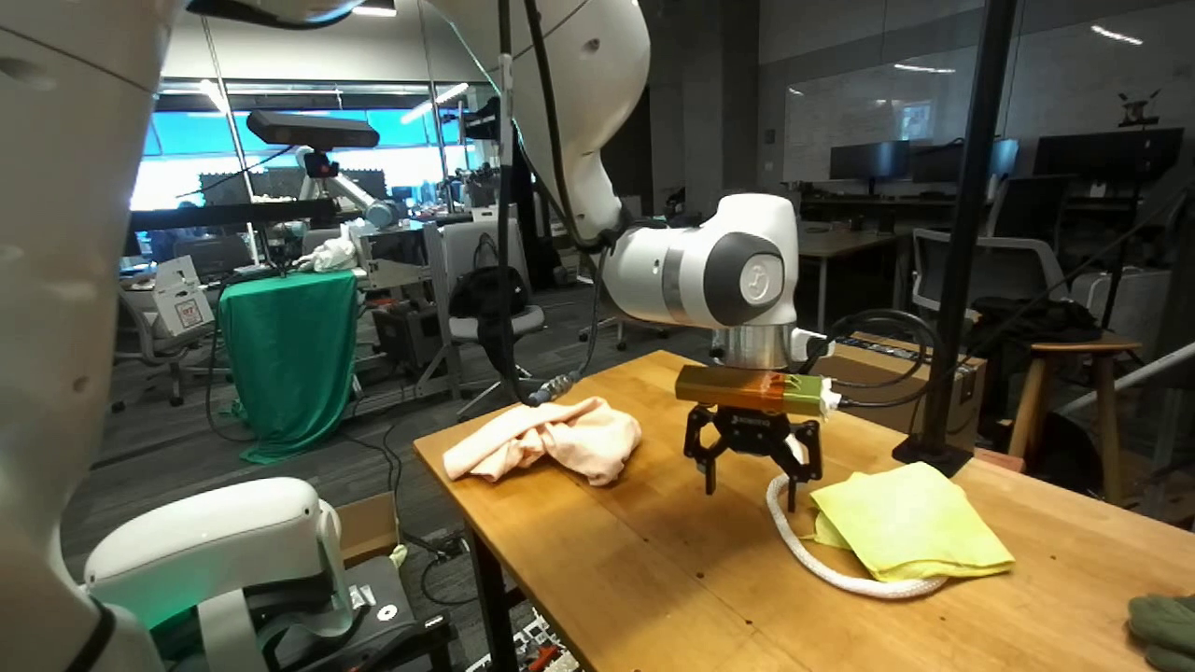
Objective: Move the pink t-shirt and the radish to the right, move the peach t-shirt to the left, move the white cable forwards, move the yellow towel backwards
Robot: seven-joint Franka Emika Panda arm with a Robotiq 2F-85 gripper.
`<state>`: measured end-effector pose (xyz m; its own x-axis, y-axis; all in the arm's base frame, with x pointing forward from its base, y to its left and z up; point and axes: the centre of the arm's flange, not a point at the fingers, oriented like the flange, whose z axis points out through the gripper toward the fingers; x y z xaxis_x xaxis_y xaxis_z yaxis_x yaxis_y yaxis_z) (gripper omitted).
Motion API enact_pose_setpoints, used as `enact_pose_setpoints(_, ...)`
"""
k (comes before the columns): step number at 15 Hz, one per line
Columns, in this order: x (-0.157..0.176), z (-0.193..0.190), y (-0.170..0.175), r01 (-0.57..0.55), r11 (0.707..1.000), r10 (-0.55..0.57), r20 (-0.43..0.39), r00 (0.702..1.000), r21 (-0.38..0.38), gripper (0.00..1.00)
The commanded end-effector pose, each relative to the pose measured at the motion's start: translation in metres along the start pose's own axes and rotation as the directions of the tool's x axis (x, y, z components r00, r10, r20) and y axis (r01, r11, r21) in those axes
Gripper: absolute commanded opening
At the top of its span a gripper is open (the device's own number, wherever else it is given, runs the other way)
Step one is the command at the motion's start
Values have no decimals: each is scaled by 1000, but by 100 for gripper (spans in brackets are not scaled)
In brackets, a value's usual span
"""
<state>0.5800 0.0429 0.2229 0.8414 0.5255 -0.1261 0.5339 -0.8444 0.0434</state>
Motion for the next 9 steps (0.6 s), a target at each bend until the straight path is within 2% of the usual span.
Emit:
enact_pose_setpoints(1, 9, 1, 10, 44, 998, -44, -10, 999, 48, 100)
enact_pose_setpoints(9, 18, 11, 26, 77, 993, -78, 4, 997, 89, 100)
